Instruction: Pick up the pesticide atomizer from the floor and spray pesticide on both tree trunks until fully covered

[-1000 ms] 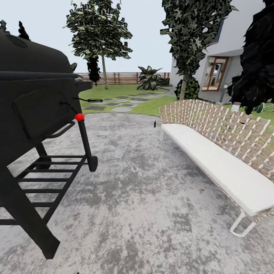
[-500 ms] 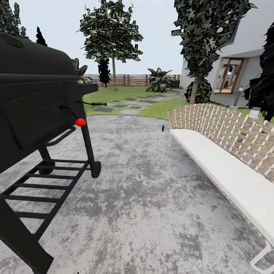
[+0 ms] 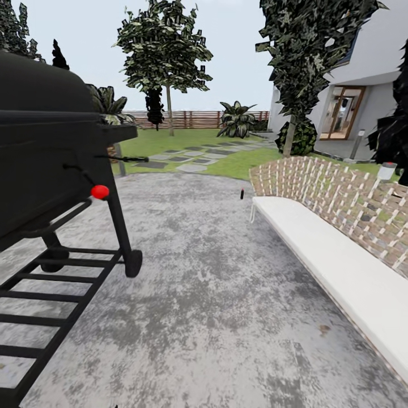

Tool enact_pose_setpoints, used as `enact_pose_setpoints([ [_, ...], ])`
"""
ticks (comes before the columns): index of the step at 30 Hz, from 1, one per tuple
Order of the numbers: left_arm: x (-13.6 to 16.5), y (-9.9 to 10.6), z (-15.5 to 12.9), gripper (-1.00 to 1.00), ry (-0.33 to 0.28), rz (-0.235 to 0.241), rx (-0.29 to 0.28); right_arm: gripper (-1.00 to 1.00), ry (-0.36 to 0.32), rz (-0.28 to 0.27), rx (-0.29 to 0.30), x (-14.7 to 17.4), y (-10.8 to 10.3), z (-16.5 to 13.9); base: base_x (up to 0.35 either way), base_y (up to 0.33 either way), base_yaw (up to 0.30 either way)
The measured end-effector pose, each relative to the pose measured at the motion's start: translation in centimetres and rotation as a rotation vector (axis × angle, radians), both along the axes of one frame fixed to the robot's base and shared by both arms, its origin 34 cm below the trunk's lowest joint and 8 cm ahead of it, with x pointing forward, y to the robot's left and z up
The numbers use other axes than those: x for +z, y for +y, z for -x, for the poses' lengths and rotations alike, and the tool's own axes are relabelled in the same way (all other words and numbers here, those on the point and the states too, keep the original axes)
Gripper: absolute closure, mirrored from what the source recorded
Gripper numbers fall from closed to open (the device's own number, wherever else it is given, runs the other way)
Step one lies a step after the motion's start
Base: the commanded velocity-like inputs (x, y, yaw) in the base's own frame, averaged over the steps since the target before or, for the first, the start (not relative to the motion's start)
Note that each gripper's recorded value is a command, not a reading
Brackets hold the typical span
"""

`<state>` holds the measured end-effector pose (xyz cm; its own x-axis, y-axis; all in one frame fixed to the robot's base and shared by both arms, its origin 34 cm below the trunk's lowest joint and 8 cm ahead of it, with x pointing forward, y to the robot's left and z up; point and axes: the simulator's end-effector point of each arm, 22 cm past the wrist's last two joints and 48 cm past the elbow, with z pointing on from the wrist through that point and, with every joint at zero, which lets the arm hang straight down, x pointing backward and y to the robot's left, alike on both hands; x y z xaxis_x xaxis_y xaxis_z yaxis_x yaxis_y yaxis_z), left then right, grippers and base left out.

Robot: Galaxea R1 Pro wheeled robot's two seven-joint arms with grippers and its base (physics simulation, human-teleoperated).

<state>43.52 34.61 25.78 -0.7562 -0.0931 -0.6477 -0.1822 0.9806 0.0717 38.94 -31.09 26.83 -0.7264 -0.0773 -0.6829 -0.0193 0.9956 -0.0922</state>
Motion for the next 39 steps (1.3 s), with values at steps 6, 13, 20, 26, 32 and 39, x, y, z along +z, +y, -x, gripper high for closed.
enact_pose_setpoints([
  [6,0.0,0.0,0.0,-1.0,0.0,0.0,0.0,-1.0,0.0,0.0,0.0,0.0,0.0,0.0,0.339,-0.007,0.0],
  [13,0.0,0.01,0.0,-1.0,0.0,0.0,0.001,-1.0,-0.003,0.0,0.0,0.05,0.01,-0.07,0.339,-0.001,0.043],
  [20,0.0,0.0,0.0,-1.0,0.0,0.0,0.0,-1.0,-0.002,0.001,-0.001,0.04,-0.04,-0.05,0.339,-0.011,0.142],
  [26,0.0,0.0,0.0,-1.0,0.0,0.0,0.0,-1.0,-0.003,0.002,-0.002,0.05,-0.06,-0.05,0.339,-0.078,0.02],
  [32,0.0,0.0,0.0,-1.0,0.0,0.0,0.0,-1.0,-0.003,0.001,-0.003,0.05,-0.07,-0.05,0.339,-0.097,0.002],
  [39,0.0,0.0,0.0,-1.0,0.0,0.0,0.001,-1.0,-0.003,0.002,-0.003,0.04,-0.07,-0.04,0.339,-0.099,0.0],
])
